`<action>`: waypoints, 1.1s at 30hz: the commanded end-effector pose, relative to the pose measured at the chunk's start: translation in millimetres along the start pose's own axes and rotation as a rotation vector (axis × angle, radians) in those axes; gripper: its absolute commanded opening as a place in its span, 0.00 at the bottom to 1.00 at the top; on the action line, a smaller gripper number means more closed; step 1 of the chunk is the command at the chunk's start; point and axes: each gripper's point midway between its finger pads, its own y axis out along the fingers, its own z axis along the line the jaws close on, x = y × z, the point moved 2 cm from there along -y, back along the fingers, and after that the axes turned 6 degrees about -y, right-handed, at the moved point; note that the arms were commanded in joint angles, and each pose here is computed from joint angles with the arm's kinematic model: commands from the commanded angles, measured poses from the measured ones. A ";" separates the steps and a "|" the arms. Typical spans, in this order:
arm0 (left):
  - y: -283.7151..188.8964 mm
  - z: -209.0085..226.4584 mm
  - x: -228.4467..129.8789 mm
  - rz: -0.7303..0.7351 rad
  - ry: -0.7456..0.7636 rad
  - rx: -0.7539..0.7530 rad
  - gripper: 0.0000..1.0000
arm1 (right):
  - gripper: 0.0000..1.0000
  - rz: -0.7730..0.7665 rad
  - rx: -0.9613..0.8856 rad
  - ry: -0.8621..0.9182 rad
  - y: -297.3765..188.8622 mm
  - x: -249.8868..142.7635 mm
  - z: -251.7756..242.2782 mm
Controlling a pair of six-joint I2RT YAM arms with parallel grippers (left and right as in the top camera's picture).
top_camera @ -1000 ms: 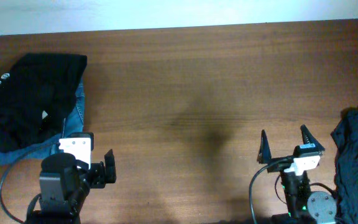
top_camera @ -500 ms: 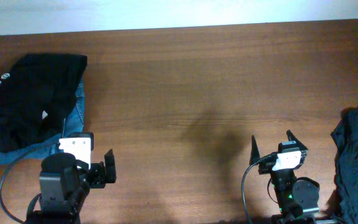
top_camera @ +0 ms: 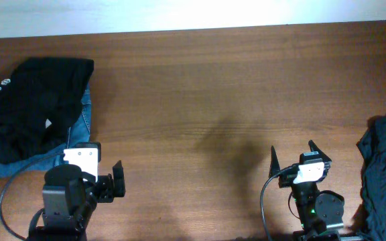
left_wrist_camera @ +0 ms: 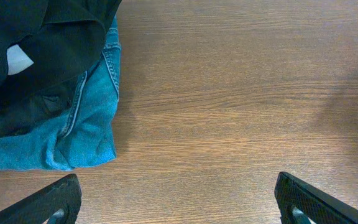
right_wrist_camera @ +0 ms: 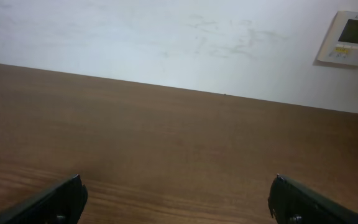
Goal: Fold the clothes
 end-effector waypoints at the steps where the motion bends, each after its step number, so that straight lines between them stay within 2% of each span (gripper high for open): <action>1: 0.3 0.6 -1.2 -0.002 -0.013 0.003 0.99 | 0.98 0.007 0.011 -0.004 0.2 -2.8 2.5; 20: 0.8 0.6 -1.9 0.000 -0.013 0.003 0.99 | 0.99 0.007 0.011 -0.004 0.2 -2.8 2.5; 28: 14.3 4.8 -39.2 0.042 -0.010 0.009 0.99 | 0.99 0.007 0.011 -0.004 0.2 -2.8 2.5; 33: 26.4 24.9 -79.0 0.009 -0.010 0.108 0.99 | 0.99 0.007 0.011 -0.004 0.2 -2.8 2.5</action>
